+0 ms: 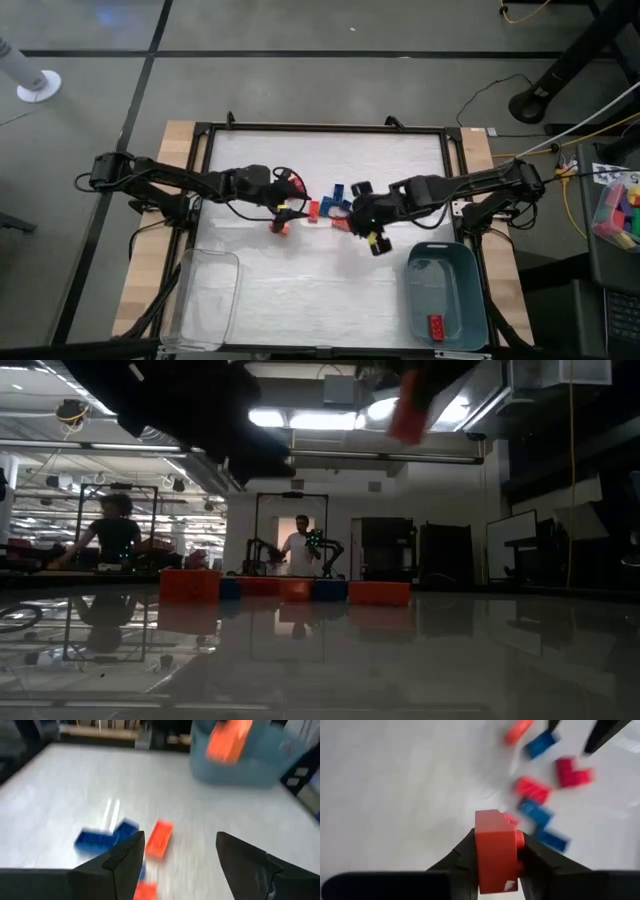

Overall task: Sort blocks by size
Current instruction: Put the large orange game piece into the blue bin

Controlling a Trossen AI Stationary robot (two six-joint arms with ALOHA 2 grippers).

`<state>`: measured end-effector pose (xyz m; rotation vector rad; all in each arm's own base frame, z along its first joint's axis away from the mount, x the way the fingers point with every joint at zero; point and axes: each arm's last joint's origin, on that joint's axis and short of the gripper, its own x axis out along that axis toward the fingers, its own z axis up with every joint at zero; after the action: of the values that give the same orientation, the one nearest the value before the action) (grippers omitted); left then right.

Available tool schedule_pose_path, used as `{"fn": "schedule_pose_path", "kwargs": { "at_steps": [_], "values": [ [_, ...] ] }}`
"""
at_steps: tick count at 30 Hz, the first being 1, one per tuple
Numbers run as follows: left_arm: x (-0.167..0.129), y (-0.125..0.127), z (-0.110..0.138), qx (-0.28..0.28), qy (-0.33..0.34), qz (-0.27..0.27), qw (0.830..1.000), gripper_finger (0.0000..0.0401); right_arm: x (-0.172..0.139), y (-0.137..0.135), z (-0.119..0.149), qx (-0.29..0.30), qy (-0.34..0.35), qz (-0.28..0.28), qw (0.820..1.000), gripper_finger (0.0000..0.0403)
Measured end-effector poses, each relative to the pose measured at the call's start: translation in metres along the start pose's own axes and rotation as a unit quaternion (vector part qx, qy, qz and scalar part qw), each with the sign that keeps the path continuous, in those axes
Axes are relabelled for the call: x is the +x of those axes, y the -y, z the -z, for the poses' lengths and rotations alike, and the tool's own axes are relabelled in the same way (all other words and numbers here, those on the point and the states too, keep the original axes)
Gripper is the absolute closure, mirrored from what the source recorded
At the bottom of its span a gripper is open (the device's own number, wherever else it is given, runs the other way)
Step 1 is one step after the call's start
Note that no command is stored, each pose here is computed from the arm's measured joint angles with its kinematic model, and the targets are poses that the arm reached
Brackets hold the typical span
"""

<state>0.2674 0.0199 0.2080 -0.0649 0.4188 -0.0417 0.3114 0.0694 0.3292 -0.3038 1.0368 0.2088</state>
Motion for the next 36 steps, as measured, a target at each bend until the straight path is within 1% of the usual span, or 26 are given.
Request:
{"fn": "schedule_pose_path", "kwargs": {
  "at_steps": [4,7,10,13,15,17,19,22,26,31,36],
  "values": [
    [0.000,0.000,0.009,0.010,-0.048,0.001,0.999,0.0166,-0.020,-0.018,0.003,0.059,-0.050,-0.049,0.996,0.0310],
    [-0.001,0.001,0.013,0.015,-0.067,0.002,0.998,0.0166,-0.027,-0.034,0.009,0.111,-0.097,-0.083,0.986,0.0302],
    [-0.001,0.001,0.014,0.015,-0.070,0.002,0.997,0.0166,-0.032,-0.051,0.018,0.147,-0.155,-0.116,0.970,0.0296],
    [-0.001,0.001,0.013,0.014,-0.068,0.003,0.998,0.0166,-0.033,-0.065,0.026,0.156,-0.208,-0.172,0.950,0.0298],
    [-0.001,0.001,0.013,0.010,-0.069,0.002,0.998,0.0166,-0.033,-0.073,0.032,0.164,-0.245,-0.189,0.937,0.0301],
    [-0.001,0.001,0.014,0.005,-0.070,0.002,0.998,0.0166,-0.033,-0.081,0.039,0.157,-0.274,-0.178,0.932,0.0302],
    [-0.001,0.001,0.014,0.002,-0.070,0.002,0.998,0.0166,-0.031,-0.087,0.044,0.145,-0.291,-0.159,0.932,0.0299],
    [-0.001,0.001,0.014,0.001,-0.070,0.002,0.998,0.0166,-0.024,-0.092,0.051,0.138,-0.306,-0.156,0.929,0.0289],
    [-0.001,0.001,0.015,-0.001,-0.074,0.002,0.997,0.0166,-0.016,-0.093,0.057,0.140,-0.323,-0.153,0.924,0.0278],
    [-0.002,0.001,0.021,0.003,-0.109,0.002,0.994,0.0166,-0.009,-0.094,0.064,0.150,-0.344,-0.142,0.916,0.0276],
    [-0.003,0.000,0.026,-0.006,-0.135,-0.009,0.991,0.0166,-0.006,-0.093,0.066,0.151,-0.347,-0.127,0.917,0.0275]
  ]
}}
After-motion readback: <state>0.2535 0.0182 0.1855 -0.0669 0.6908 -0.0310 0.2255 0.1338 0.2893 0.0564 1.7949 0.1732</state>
